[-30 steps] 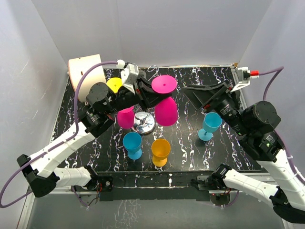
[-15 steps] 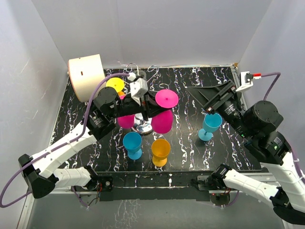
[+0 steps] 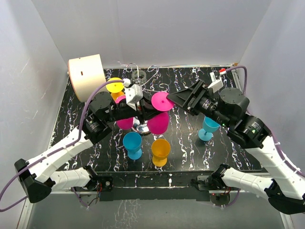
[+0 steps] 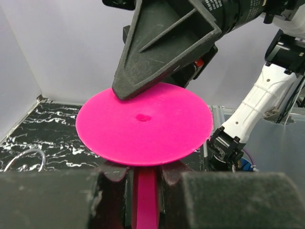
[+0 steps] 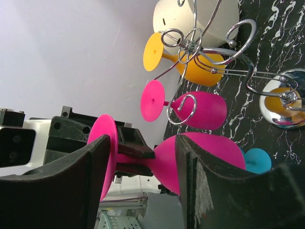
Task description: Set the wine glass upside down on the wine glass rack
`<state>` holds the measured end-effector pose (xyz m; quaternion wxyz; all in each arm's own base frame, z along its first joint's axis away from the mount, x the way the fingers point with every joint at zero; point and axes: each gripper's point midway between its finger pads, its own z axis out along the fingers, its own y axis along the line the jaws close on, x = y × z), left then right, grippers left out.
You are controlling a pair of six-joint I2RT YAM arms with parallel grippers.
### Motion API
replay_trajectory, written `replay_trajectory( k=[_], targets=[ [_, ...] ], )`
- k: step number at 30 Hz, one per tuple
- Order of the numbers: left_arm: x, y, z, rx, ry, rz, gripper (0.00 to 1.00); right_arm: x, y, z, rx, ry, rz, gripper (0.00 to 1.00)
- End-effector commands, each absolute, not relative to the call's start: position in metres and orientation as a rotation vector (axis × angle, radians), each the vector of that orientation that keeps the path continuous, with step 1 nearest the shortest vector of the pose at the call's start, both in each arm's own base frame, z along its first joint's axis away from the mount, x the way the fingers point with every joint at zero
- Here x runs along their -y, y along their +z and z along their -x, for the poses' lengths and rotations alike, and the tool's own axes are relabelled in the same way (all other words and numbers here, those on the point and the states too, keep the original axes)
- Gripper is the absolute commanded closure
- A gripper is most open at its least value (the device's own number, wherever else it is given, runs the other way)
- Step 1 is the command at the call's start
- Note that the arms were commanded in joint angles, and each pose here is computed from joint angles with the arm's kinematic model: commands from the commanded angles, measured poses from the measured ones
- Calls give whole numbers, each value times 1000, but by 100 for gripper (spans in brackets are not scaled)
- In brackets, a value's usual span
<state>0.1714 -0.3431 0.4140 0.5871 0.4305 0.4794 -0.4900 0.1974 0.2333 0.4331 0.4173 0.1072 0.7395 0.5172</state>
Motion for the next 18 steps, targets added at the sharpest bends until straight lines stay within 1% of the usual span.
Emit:
replay_trajectory(
  k=[1,3,6,12,14,15,16,18],
  targets=[
    [329,433,-161,-1024,-1102,-1004,100,-244,440,-187,-1824,1417,-229,49],
    [328,429,-160,-1032,-1096,-1008,100,-252,433,-186,-1848,1448,-203,55],
    [328,424,-162,-1031,-1081,-1015,100,-260,428,-183,-1869,1490,-188,67],
    [331,417,-166,-1047,-1059,-1038,100,-259,426,-179,-1858,1533,-211,85],
    [330,414,-166,-1063,-1062,-1034,100,-256,424,-179,-1848,1540,-248,100],
    [331,412,-167,-1081,-1067,-1030,100,-255,423,-180,-1853,1540,-274,100],
    [331,410,-168,-1106,-1069,-1025,96,-254,421,-181,-1860,1536,-296,100],
    [331,406,-172,-1155,-1072,-1011,81,-253,421,-183,-1865,1531,-324,100]
  ],
)
